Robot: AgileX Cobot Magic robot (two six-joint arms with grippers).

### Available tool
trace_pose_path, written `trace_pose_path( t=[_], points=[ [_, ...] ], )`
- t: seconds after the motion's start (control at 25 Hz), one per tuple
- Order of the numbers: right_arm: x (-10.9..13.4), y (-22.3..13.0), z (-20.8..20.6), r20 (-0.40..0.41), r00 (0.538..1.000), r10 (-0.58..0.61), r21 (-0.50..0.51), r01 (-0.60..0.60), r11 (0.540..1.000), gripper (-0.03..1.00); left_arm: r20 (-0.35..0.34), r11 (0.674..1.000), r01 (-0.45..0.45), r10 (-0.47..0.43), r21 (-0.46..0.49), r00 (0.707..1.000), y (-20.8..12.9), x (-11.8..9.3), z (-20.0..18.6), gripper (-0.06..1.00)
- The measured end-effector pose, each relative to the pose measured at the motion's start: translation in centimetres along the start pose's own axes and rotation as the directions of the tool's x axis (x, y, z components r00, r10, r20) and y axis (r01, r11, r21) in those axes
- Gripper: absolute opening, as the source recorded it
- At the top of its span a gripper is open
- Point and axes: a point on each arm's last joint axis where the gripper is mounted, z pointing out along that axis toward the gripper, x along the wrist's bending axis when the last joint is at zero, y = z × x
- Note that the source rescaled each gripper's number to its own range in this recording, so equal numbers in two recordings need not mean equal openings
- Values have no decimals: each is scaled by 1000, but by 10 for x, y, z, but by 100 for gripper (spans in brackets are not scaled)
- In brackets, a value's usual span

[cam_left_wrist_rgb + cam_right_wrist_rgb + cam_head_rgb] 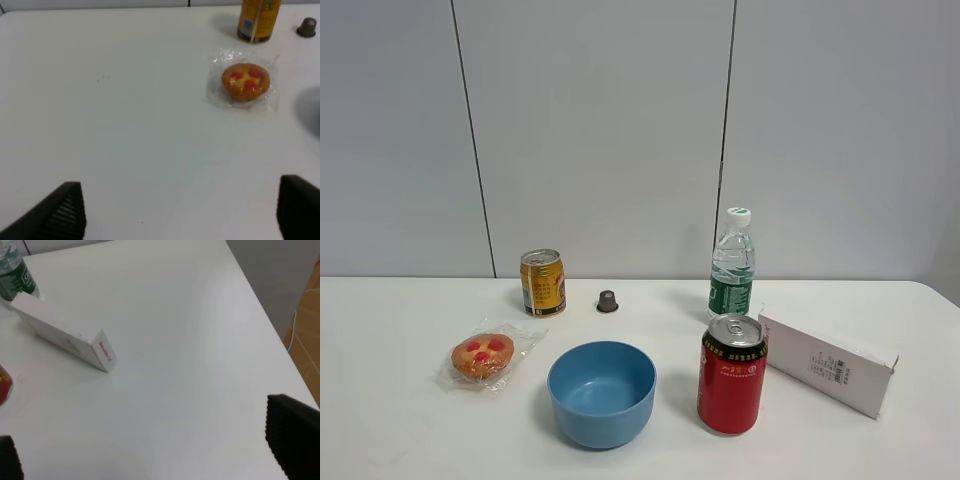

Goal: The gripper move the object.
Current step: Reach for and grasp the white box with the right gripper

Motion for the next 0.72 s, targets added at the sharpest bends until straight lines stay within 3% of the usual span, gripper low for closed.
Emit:
trace_pose_path(
  t=[0.72],
  points=[
    [0, 0, 0, -2, 1000, -11, 0, 11, 1000, 100, 0, 1000, 0, 0, 0, 1000, 0, 0, 0, 100]
  ],
)
